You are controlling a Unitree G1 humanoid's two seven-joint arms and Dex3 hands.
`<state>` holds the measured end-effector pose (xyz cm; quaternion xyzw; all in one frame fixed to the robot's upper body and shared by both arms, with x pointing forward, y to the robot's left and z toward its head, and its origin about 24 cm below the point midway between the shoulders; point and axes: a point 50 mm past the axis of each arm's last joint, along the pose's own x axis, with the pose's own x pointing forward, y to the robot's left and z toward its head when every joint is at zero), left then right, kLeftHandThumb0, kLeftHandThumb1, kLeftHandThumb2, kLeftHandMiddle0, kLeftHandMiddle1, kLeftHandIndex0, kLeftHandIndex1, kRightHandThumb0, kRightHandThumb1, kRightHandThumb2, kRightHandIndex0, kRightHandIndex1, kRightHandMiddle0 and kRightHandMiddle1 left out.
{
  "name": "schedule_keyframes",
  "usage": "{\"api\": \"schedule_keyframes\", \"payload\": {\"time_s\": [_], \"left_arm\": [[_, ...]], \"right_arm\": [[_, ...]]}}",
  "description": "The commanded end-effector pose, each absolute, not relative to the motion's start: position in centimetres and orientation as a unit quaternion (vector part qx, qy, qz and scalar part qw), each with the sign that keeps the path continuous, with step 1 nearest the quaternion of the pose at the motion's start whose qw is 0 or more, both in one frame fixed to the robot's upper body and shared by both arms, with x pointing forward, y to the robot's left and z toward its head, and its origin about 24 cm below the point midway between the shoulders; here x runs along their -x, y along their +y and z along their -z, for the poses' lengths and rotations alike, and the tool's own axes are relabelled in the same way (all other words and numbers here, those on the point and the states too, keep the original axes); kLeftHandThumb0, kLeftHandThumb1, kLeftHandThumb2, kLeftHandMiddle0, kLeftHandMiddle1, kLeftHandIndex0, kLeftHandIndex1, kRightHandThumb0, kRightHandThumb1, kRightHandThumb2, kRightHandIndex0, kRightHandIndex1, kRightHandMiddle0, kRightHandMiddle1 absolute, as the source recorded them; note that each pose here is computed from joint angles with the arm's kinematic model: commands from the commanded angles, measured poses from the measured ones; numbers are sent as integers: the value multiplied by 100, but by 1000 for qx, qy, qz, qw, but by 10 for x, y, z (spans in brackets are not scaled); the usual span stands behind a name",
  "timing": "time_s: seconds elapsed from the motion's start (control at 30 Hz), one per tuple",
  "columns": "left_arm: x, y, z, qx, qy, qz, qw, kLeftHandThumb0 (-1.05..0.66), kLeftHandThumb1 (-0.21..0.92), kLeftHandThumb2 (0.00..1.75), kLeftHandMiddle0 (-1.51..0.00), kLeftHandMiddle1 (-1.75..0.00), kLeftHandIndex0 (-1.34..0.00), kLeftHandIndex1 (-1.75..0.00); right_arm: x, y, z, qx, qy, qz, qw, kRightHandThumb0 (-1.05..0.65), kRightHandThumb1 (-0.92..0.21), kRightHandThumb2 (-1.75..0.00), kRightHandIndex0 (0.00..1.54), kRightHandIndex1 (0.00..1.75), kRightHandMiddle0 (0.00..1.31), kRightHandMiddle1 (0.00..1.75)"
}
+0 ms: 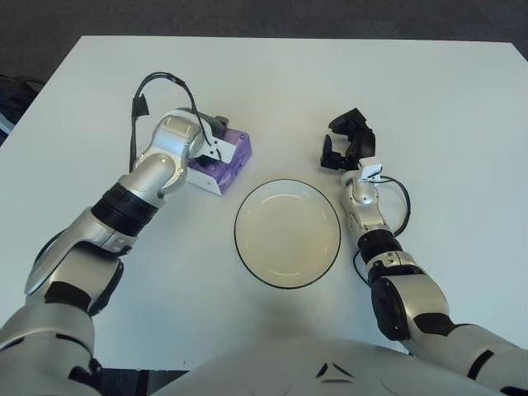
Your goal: Put the tissue paper into the plate.
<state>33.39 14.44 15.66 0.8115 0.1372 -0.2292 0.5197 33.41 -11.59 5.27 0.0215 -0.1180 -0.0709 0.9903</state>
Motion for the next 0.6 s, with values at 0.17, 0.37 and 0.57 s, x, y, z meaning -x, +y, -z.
{"api": "schedule_keyframes", "payload": {"time_s": [0.17,0.37,0.57], "left_arm": [[-320,166,-75,-803,238,288,465,-105,92,124,-56,-5,0,-7],[-311,169,-54,-813,239,321,423,-105,92,113,-43,-1,0,-1],[-313,162,-42,-816,239,341,400,-105,92,92,-31,-1,0,0]], "right_arm": [[-254,-137,72,5,164,110,980,-1,-20,-139,72,175,58,153],[-254,-138,73,9,166,112,980,-1,-20,-139,71,175,58,153],[-253,-139,73,9,167,113,979,-1,-21,-137,71,175,57,153]]}}
